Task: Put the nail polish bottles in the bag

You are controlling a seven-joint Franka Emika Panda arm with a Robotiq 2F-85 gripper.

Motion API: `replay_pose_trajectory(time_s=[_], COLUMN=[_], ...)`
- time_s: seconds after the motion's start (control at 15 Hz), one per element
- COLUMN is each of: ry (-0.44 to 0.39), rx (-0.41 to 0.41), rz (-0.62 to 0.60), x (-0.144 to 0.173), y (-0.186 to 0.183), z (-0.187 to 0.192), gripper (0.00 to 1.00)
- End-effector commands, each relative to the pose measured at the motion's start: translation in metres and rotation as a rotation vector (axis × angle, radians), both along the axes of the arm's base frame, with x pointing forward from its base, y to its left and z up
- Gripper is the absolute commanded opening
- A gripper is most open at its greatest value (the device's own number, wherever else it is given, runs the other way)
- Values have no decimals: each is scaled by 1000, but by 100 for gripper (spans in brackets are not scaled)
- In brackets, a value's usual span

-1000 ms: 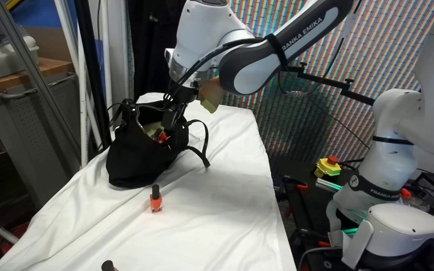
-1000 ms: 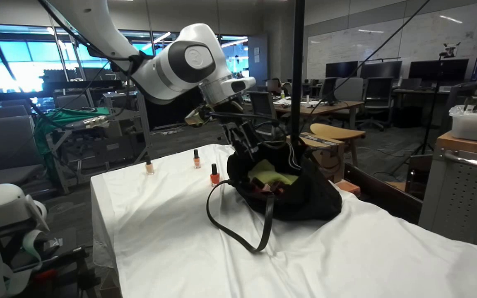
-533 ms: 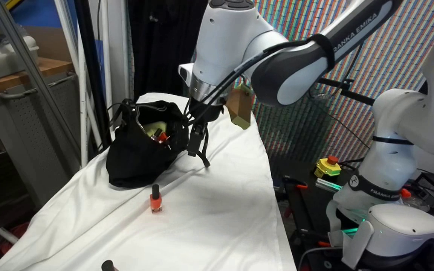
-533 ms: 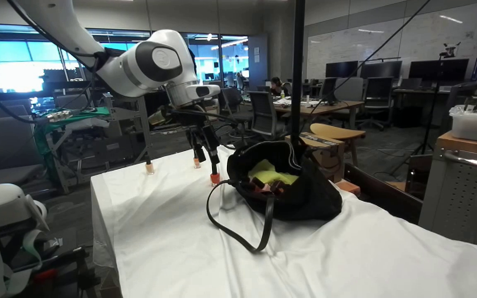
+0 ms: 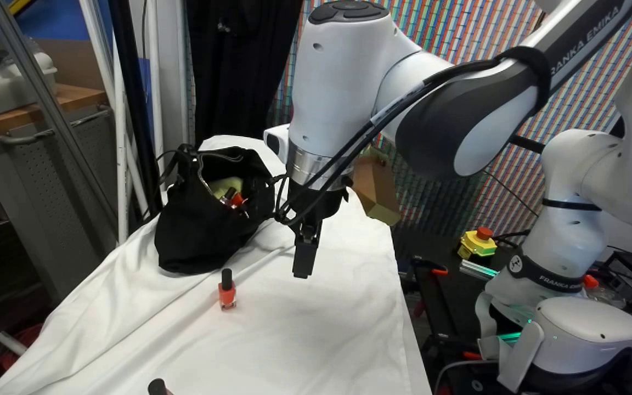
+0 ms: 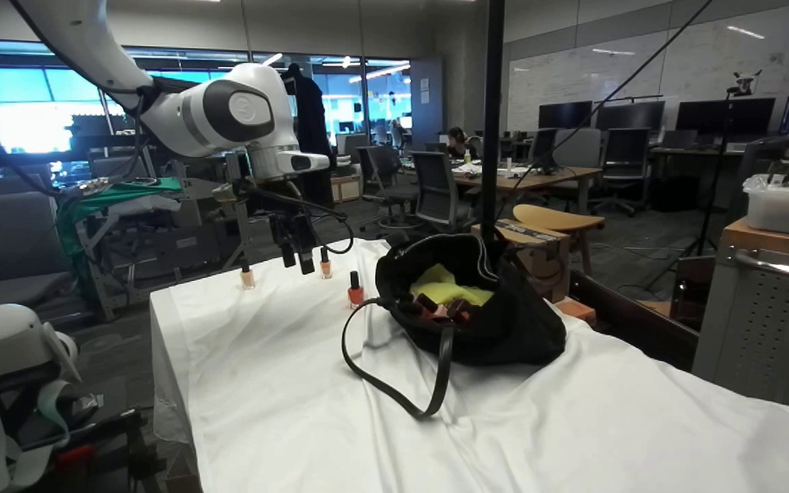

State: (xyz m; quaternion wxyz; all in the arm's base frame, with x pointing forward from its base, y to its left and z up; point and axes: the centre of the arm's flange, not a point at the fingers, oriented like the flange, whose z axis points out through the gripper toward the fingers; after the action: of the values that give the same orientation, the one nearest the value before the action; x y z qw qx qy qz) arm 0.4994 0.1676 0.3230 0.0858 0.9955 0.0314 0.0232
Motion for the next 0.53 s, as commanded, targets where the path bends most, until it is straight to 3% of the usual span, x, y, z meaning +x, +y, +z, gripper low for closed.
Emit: replay_pose_trajectory(time_s=[0.0,0.47], ry=[40,73], rx=[59,186], rz=[-42,-122], x=[12,52], y=[21,31], z=[-2,-15], gripper=[100,100])
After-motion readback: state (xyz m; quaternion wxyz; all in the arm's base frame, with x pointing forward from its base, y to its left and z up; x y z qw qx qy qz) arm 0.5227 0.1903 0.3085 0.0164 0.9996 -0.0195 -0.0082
